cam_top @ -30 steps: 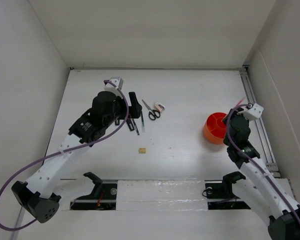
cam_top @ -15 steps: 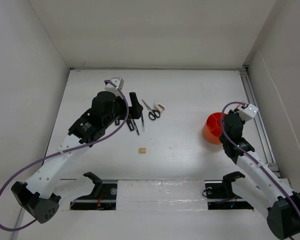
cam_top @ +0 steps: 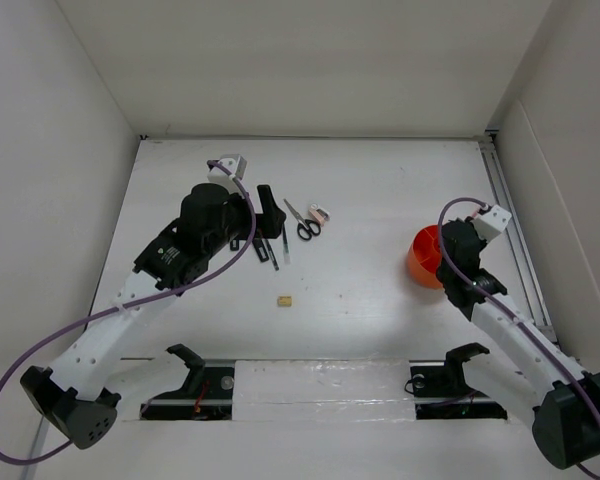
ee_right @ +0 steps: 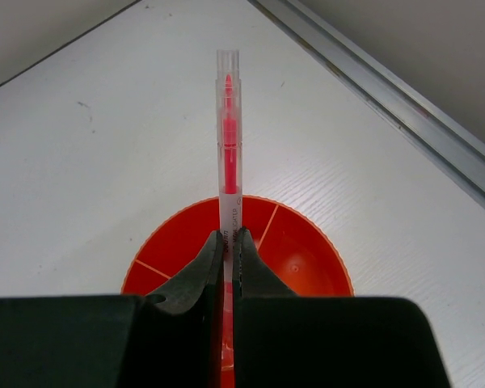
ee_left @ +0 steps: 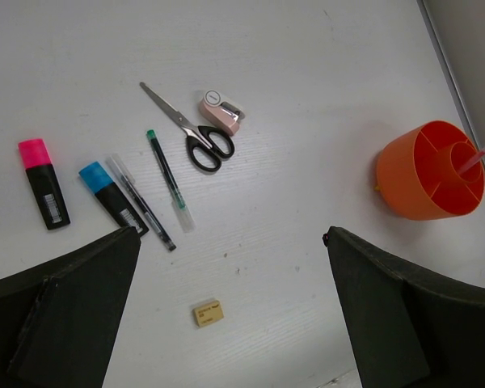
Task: Sort the stationery into containers
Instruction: Place the stationery into the container
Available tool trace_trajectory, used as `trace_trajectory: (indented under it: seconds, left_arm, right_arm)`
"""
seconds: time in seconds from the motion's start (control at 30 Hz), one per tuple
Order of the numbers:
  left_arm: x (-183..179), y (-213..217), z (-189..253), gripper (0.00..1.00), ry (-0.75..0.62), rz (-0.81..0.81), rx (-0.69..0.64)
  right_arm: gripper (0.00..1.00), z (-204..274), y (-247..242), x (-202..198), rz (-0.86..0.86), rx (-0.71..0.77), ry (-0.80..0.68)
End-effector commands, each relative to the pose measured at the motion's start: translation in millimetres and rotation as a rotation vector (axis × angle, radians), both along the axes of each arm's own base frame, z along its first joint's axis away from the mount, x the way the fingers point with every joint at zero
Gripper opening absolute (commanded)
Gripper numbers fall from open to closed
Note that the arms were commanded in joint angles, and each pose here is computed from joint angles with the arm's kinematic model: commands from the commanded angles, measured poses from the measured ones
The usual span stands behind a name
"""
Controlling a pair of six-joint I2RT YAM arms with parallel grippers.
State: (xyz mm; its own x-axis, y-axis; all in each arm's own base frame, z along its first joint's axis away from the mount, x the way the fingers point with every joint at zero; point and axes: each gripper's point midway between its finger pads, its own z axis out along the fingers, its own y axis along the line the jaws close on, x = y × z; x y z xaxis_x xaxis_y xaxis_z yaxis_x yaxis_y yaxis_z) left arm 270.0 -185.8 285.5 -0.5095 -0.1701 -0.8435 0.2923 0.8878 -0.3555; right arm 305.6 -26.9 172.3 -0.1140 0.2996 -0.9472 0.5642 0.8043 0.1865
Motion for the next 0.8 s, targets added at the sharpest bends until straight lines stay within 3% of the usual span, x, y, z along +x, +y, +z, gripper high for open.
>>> trace_trajectory:
  seconds: [0.0, 0.43, 0.77]
  left_arm:
    - [-0.3, -1.6, 14.8, 0.99, -0.052, -0.008, -0.039]
    - [-1.3, -3.2, 14.8, 0.99, -0.050, -0.018, -0.042]
    - [1.4, -1.0, 16.9, 0.99, -0.051, -0.020, -0.056]
  right_arm:
    - [0.00, 15.6, -4.0, 0.9, -0.039, 0.025, -0.032]
    - [0.00, 7.3, -0.3, -0.7, -0.024, 0.013, 0.037]
    - [0.06, 5.5, 2.7, -0.8, -0.018, 0.014, 0.051]
